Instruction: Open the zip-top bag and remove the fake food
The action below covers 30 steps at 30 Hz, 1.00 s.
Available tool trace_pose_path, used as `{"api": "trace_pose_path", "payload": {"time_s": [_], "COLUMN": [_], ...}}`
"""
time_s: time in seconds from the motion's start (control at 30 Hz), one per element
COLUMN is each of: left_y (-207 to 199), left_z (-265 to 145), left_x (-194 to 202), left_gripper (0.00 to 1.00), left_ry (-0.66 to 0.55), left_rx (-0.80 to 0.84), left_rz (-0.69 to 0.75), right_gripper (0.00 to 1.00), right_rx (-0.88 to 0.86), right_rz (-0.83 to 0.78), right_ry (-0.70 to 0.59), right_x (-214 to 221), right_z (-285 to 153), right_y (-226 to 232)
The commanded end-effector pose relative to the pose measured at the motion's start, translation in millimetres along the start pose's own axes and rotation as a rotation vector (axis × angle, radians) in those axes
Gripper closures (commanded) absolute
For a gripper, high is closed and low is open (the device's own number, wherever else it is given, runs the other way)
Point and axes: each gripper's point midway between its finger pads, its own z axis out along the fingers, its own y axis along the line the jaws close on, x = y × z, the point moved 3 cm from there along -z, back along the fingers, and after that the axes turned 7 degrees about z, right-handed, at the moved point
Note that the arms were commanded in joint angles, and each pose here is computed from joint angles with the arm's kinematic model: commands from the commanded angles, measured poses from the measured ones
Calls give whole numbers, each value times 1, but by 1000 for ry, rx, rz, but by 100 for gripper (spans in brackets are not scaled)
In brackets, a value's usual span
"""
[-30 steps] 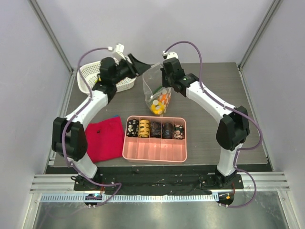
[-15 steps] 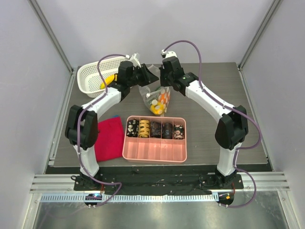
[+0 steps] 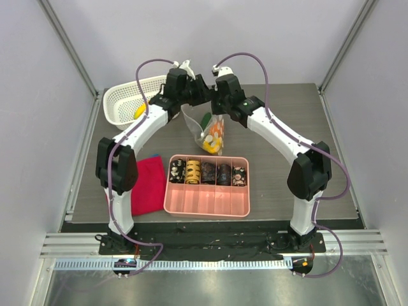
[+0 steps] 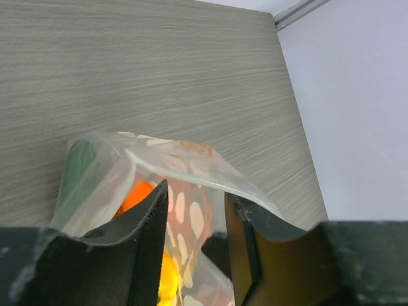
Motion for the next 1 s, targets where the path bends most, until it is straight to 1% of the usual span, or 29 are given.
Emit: {"api": "trace_pose_path", "payload": {"time_s": [0.0,0.03,0.1,0.17,0.27,0.37,0.4,0.43,0.47,0.57,0.63,0.73,0.87,0.93,0.97], "left_y": [3,11,15,24,33,42,46,54,56,63,73,87,105,109,110], "left_z": [10,12,11,11,9,13,13,20,22,31,37,45,49,53,53], "left_x": [17,30,37,52,63,70,74,83,84,90,91,99,113,118,122], "left_gripper": [62,62,62,62,60,56,52,50,45,38,37,37,48,48,44], "left_ry": [79,103,102,131,160,187,209,238,249,259,237,237,247,264,282], "left_rx": [13,-4,-9,-28,-51,-68,-84,-94,-94,-88,-120,-146,-190,-196,-196], "left_rz": [-15,-25,-25,-23,7,47,53,57,65,43,27,-4,-1,3,2], "right_gripper": [99,99,99,99,99,99,99,99,99,99,99,99,99,99,99], "right_rx": [-56,-52,-49,-48,-56,-58,-64,-63,-68,-85,-92,-105,-99,-100,-114], "right_rz": [-1,0,-3,-2,-2,-5,-6,-10,-8,-3,7,31,54,67,72], "right_ry": [-133,-140,-150,-156,-165,-175,-181,-177,-183,-168,-153,-128,-103,-99,-87], "right_x": [-44,-46,-49,-51,-56,-61,-62,-60,-62,-58,-53,-45,-36,-34,-32], "right_z": [-19,-21,-22,-22,-20,-17,-17,-11,-10,3,8,14,17,16,17], "right_y": [17,17,17,18,20,22,24,23,24,27,28,29,25,23,23]}}
